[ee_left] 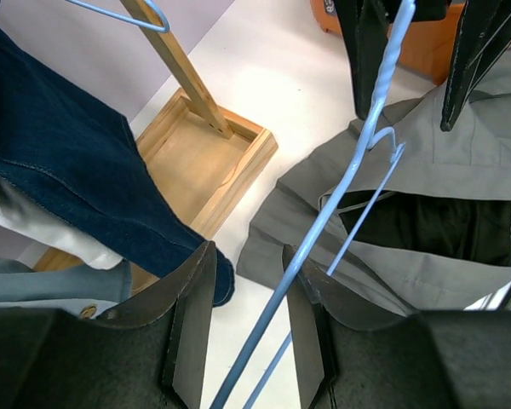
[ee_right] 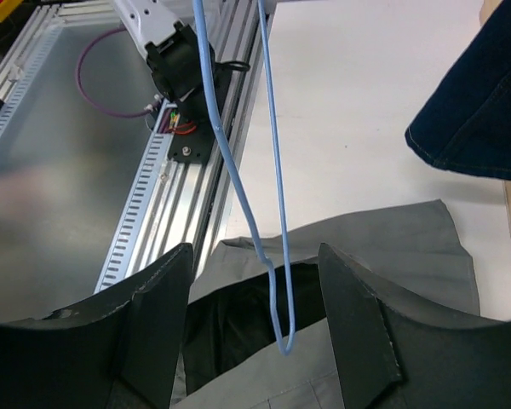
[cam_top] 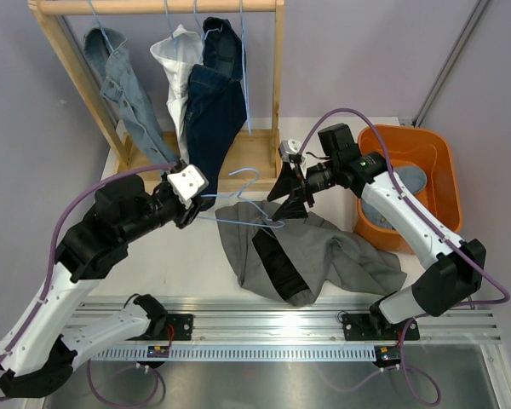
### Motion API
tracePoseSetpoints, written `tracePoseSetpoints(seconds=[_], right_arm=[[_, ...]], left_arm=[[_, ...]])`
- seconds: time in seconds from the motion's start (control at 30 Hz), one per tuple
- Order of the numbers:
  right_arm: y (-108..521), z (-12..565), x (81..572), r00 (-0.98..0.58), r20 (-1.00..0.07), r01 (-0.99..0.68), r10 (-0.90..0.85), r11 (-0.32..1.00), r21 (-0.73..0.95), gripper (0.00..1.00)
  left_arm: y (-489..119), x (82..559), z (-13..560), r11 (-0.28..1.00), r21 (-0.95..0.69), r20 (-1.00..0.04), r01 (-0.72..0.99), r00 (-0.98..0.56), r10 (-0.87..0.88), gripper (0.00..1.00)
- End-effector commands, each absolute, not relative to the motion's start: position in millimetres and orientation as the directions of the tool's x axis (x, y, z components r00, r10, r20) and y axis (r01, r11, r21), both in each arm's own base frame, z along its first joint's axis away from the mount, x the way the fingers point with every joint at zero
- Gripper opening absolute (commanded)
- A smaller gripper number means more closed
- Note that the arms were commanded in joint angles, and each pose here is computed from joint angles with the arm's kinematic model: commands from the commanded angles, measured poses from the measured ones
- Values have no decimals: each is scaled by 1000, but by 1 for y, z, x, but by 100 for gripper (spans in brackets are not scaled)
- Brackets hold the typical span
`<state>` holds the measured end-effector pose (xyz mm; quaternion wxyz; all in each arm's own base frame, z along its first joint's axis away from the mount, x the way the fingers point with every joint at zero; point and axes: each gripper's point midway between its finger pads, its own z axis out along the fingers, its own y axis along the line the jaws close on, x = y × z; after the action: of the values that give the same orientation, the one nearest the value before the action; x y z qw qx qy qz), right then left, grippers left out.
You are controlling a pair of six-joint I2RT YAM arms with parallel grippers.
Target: Remove the skirt from the hanger
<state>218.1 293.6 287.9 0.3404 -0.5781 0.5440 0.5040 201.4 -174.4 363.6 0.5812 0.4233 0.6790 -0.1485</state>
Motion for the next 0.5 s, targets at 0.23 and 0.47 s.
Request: tracePoseSetpoints(seconds=[0.23,0.47], right_arm=[[295,309,205,-96,-971,-958,-219,-244,150,70],[287,293,203,-64,-964,-969,-259,-213,122,66]], left_arm=[[-189,205,400,608,155,-981,778,47,189,0],[-201,216,414,588,107,-993,801,54,107,0]])
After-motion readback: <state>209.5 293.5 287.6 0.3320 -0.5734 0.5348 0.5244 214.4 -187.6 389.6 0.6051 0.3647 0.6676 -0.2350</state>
